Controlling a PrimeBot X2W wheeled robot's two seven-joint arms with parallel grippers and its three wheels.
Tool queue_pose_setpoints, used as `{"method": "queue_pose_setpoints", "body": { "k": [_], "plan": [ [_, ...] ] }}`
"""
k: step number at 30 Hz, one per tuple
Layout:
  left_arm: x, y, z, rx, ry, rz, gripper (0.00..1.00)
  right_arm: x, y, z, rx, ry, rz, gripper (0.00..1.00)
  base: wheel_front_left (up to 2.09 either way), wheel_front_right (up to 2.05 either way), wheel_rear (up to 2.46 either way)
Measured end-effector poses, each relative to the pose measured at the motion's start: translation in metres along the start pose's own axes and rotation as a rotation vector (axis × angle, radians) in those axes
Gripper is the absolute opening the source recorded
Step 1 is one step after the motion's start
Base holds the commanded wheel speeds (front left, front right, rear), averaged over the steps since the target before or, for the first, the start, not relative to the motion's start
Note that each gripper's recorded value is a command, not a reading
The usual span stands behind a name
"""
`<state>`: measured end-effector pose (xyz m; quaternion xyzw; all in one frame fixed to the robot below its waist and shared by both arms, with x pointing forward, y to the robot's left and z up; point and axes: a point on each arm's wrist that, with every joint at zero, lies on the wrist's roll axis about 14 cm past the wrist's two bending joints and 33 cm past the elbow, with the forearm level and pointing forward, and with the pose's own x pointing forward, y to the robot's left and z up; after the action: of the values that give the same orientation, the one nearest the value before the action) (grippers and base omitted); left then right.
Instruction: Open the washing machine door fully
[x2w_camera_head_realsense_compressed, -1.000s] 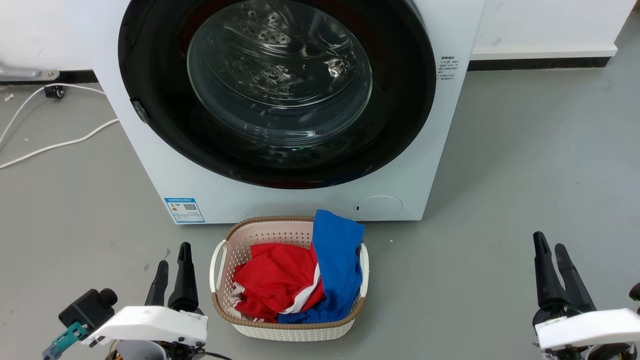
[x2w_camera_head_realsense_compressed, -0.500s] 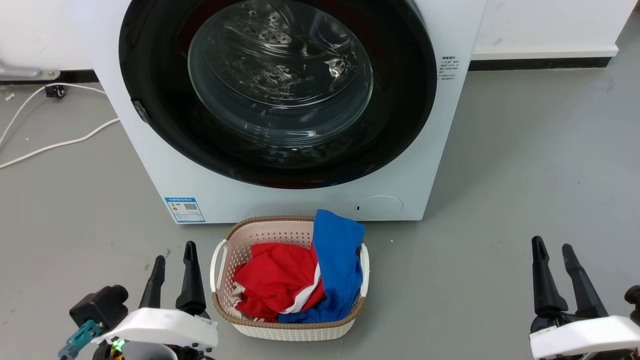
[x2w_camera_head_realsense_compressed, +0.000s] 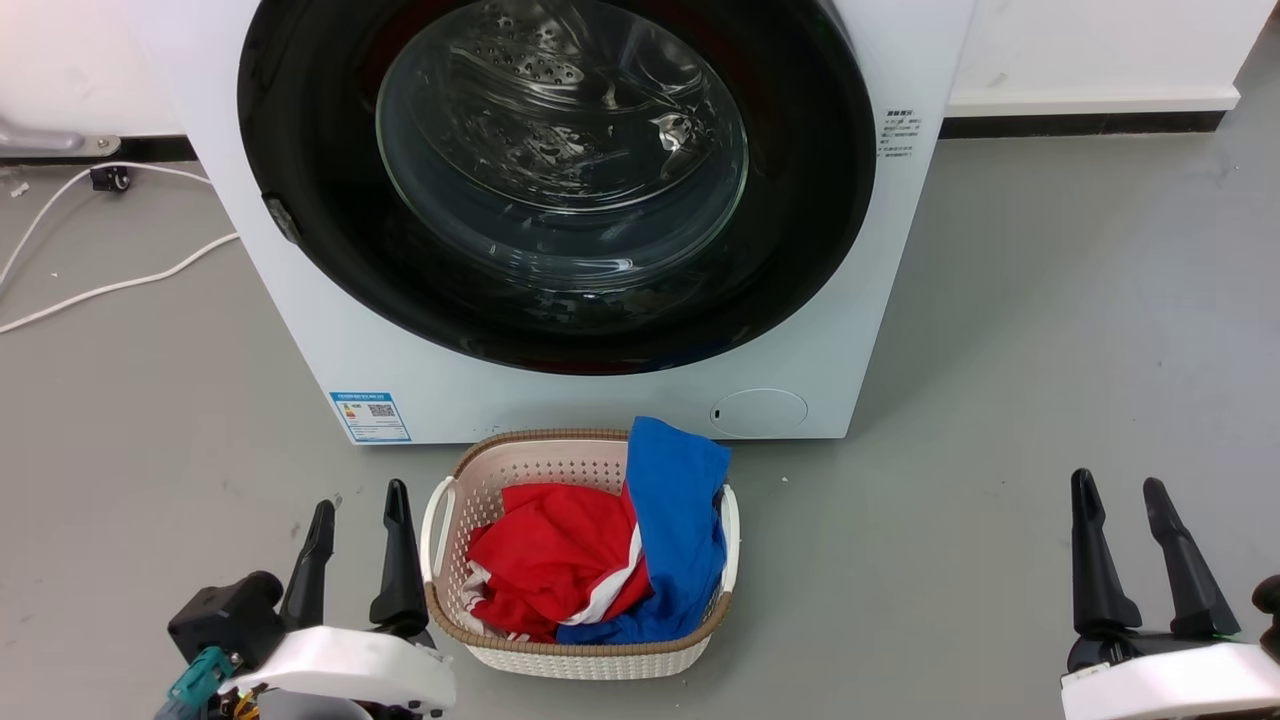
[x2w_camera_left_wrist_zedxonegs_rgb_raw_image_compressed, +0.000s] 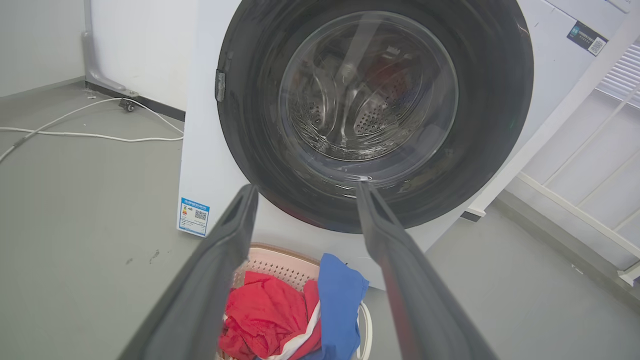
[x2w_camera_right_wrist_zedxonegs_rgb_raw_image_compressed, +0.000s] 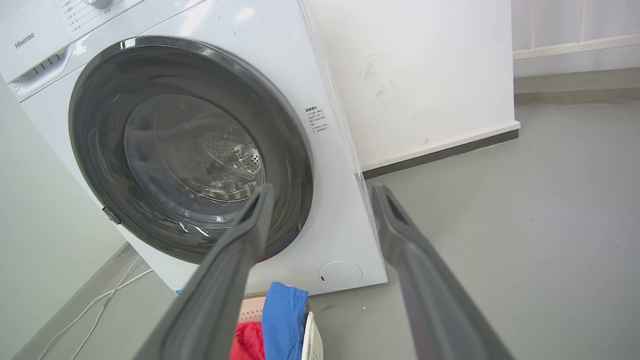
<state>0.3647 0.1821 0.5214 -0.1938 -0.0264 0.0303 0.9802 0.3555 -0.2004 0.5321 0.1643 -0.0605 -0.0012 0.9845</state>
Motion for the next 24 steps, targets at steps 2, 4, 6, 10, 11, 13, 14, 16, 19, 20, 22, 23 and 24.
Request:
{"method": "queue_pose_setpoints", "body": {
  "k": [2,4,6,10,11,13,14,16,19,20,22,23,24],
  "plan": [
    [0.000,-0.002,0.000,0.018,-0.004,-0.006,1.00,-0.001,0.001,0.001,-0.016,-0.005,0.003,1.00,0.00,0.00,0.00],
    [-0.001,-0.003,0.002,0.036,-0.014,-0.013,1.00,-0.002,0.001,0.001,-0.036,-0.006,0.007,1.00,0.00,0.00,0.00],
    [-0.001,-0.004,0.002,0.053,-0.016,-0.017,1.00,-0.002,0.002,0.003,-0.052,-0.014,0.010,1.00,0.00,0.00,0.00],
    [-0.004,-0.007,0.003,0.099,-0.031,-0.031,1.00,-0.003,0.004,0.006,-0.095,-0.029,0.022,1.00,0.00,0.00,0.00],
    [-0.004,-0.007,0.003,0.109,-0.033,-0.032,1.00,-0.003,0.005,0.006,-0.104,-0.030,0.024,1.00,0.00,0.00,0.00],
    [-0.005,-0.007,0.003,0.124,-0.037,-0.033,1.00,-0.003,0.006,0.007,-0.117,-0.033,0.028,1.00,0.00,0.00,0.00],
    [-0.006,-0.007,0.002,0.131,-0.038,-0.034,1.00,-0.004,0.006,0.007,-0.124,-0.034,0.030,1.00,0.00,0.00,0.00],
    [-0.007,-0.008,0.002,0.145,-0.042,-0.041,1.00,-0.005,0.006,0.008,-0.133,-0.039,0.032,1.00,0.00,0.00,0.00],
    [-0.008,-0.009,0.003,0.166,-0.047,-0.046,1.00,-0.006,0.006,0.008,-0.148,-0.039,0.034,1.00,0.00,0.00,0.00],
    [-0.008,-0.009,0.003,0.171,-0.050,-0.051,1.00,-0.006,0.007,0.008,-0.154,-0.042,0.035,1.00,0.00,0.00,0.00],
    [-0.009,-0.010,0.003,0.181,-0.054,-0.055,1.00,-0.006,0.007,0.009,-0.165,-0.045,0.037,1.00,0.00,0.00,0.00],
    [-0.009,-0.011,0.003,0.187,-0.055,-0.057,1.00,-0.007,0.007,0.008,-0.173,-0.044,0.039,1.00,0.00,0.00,0.00],
    [-0.010,-0.011,0.003,0.191,-0.058,-0.059,1.00,-0.008,0.008,0.009,-0.181,-0.046,0.041,1.00,0.00,0.00,0.00]
  ]
}}
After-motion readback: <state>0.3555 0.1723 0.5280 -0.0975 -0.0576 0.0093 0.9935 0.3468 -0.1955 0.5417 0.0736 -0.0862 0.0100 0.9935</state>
